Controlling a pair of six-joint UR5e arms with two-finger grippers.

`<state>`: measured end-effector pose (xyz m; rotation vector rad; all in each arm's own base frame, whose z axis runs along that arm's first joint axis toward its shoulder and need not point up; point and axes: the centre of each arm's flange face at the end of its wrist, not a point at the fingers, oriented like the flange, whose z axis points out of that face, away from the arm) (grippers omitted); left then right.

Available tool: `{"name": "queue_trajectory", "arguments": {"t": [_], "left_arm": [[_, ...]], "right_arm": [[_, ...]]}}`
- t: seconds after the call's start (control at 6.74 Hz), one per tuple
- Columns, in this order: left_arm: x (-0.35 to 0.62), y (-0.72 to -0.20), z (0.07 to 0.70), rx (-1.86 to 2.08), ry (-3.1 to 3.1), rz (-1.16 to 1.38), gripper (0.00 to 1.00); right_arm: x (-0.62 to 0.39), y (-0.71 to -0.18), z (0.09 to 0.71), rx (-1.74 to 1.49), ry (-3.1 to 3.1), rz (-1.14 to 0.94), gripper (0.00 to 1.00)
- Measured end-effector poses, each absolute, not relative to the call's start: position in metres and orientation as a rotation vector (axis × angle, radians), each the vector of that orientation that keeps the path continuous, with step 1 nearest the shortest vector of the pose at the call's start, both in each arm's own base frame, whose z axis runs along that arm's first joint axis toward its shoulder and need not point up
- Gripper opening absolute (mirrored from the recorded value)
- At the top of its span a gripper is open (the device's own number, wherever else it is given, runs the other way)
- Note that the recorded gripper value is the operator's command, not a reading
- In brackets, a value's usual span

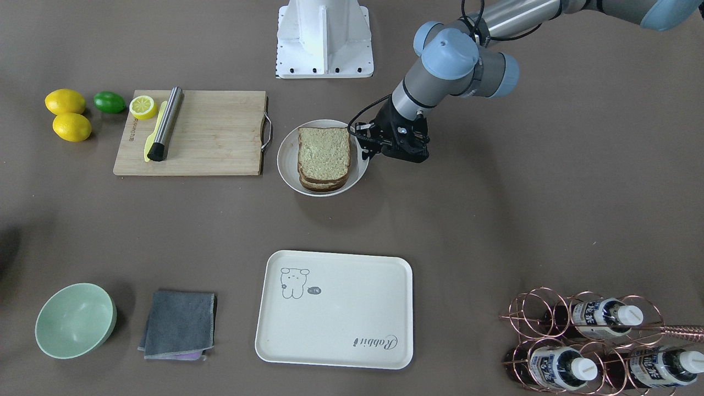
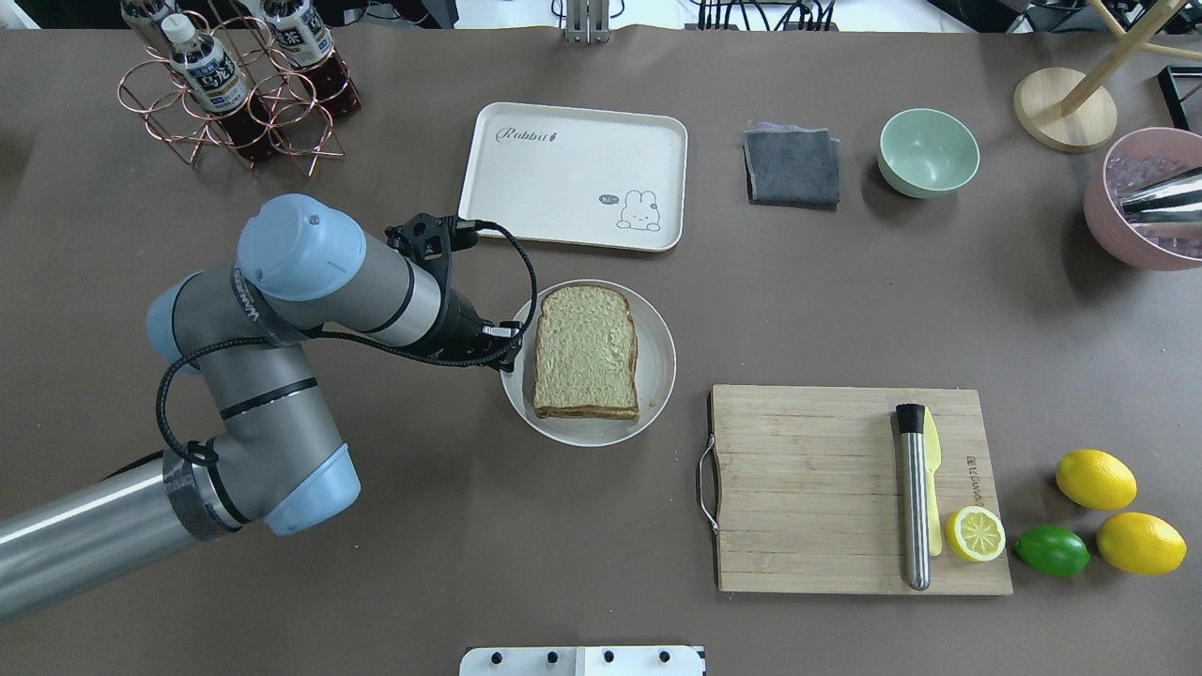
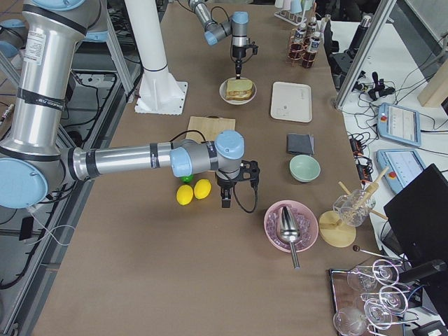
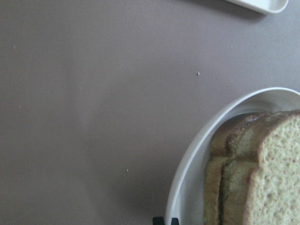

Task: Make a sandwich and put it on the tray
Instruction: 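Slide the plate with the left gripper onto the cream tray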

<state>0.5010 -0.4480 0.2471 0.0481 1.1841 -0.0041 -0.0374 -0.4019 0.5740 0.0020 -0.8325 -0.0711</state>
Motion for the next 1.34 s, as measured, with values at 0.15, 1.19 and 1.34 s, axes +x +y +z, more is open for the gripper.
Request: {"name": "queue_trajectory", "arguments": {"t": [0.15,1.19,1.34], "left_arm": [[0.489,-0.479,0.246,0.051,1.183,-0.012,0.0],[0.48,-0.71,0.253,0.12,1.067,-0.007,0.0],[0.485,-0.723,0.259,0.124,1.062,-0.011,0.0]], "right_arm": [[-0.039,-0.403,0.573,0.005,-0.834,-0.076,1.0],[-0.059,-0.421,0.558,0.029,-0.843,-0.13,1.0],[-0.061,-0.425,0.556,0.031,-0.844,-0.133,1.0]]}}
